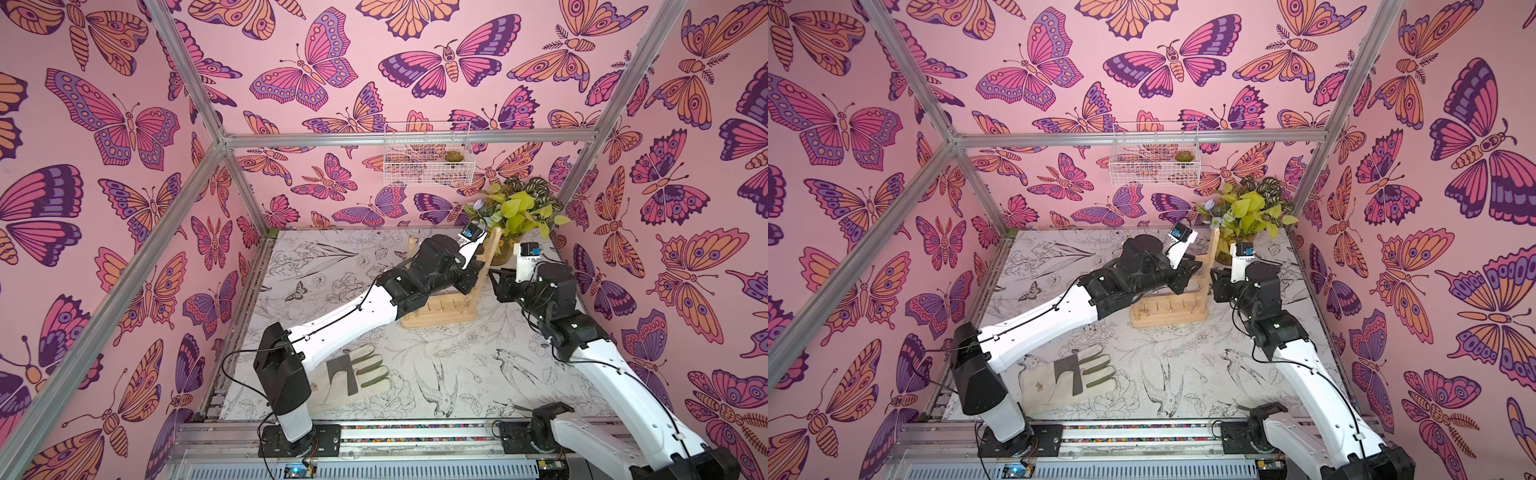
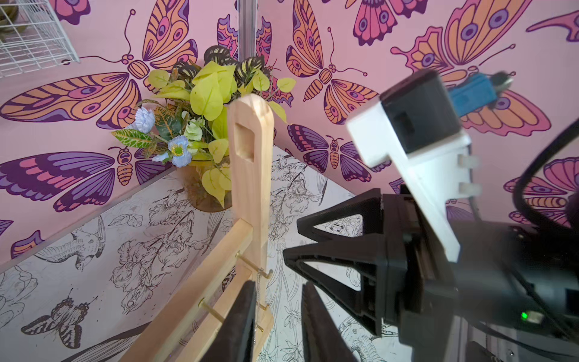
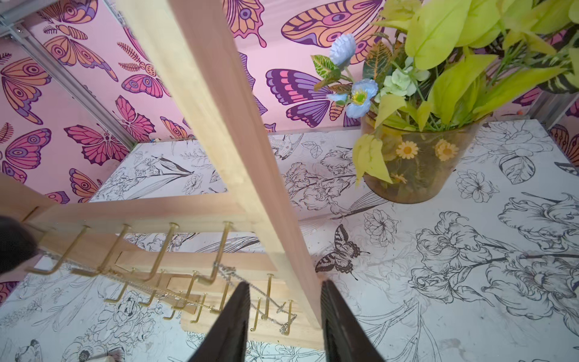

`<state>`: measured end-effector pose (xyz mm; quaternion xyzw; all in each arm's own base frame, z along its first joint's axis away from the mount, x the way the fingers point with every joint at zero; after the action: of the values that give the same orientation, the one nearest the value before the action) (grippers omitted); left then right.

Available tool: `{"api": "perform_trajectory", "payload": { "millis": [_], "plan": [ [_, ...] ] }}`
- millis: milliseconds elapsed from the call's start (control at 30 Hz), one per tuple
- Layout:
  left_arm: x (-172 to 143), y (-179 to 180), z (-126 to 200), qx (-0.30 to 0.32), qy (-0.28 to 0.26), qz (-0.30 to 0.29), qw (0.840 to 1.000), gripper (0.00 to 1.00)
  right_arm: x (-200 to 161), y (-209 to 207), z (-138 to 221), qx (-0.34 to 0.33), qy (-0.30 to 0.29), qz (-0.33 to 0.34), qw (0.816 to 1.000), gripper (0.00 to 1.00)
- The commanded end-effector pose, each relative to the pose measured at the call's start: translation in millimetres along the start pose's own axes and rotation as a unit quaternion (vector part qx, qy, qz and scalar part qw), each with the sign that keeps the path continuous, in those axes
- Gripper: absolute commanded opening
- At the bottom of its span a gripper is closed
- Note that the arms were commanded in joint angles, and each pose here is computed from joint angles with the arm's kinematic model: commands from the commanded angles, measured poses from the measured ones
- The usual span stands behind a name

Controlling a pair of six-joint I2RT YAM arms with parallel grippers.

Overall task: Hang the necklace on the jewelry display stand
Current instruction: Hang the necklace on the stand, then adjust the stand at the center of the board.

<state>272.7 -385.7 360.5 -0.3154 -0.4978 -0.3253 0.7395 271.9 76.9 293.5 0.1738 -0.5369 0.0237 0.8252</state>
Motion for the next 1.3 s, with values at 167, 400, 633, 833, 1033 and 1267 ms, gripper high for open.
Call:
{"api": "perform_trajectory", "payload": {
  "millis": [167, 400, 633, 833, 1033, 1267],
  "plan": [
    [-39.4, 5.8, 29.4, 0.026, 0.057, 0.052, 0.997, 0.29, -27.8, -3.2, 3.6, 0.032, 0.023, -0.030, 0.999, 0.43],
    [-91.3, 28.2, 60.6, 0.088, 0.118, 0.084, 0.985, 0.31, -61.4, -11.9, -8.0, 0.042, 0.005, -0.054, 0.998, 0.43],
    [-137.5, 66.3, 77.4, 0.151, 0.150, 0.138, 0.967, 0.31, -86.3, -18.3, -37.1, 0.060, 0.000, -0.073, 0.996, 0.38],
    [-148.8, 80.9, 86.9, 0.176, 0.145, 0.152, 0.962, 0.31, -85.7, -18.9, -52.0, 0.069, -0.014, -0.074, 0.995, 0.36],
    [-150.7, 83.6, 86.8, 0.175, 0.143, 0.154, 0.962, 0.31, -86.3, -19.8, -62.4, 0.072, -0.013, -0.079, 0.994, 0.35],
    [-148.0, 85.4, 85.6, 0.173, 0.140, 0.153, 0.963, 0.31, -85.6, -17.8, -71.8, 0.086, -0.006, -0.085, 0.993, 0.34]
  ]
}}
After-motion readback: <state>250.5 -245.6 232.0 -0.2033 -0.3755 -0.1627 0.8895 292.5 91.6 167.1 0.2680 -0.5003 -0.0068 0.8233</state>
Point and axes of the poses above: each gripper's point midway between its finger pads, its own z axis back along the fingers, its own y axis along the line the jaws close on, x = y × z, the point moved 7 cm from there along z, back along the fingers, and after that the axes turned 1 degree about z, right-handed, at the moved point
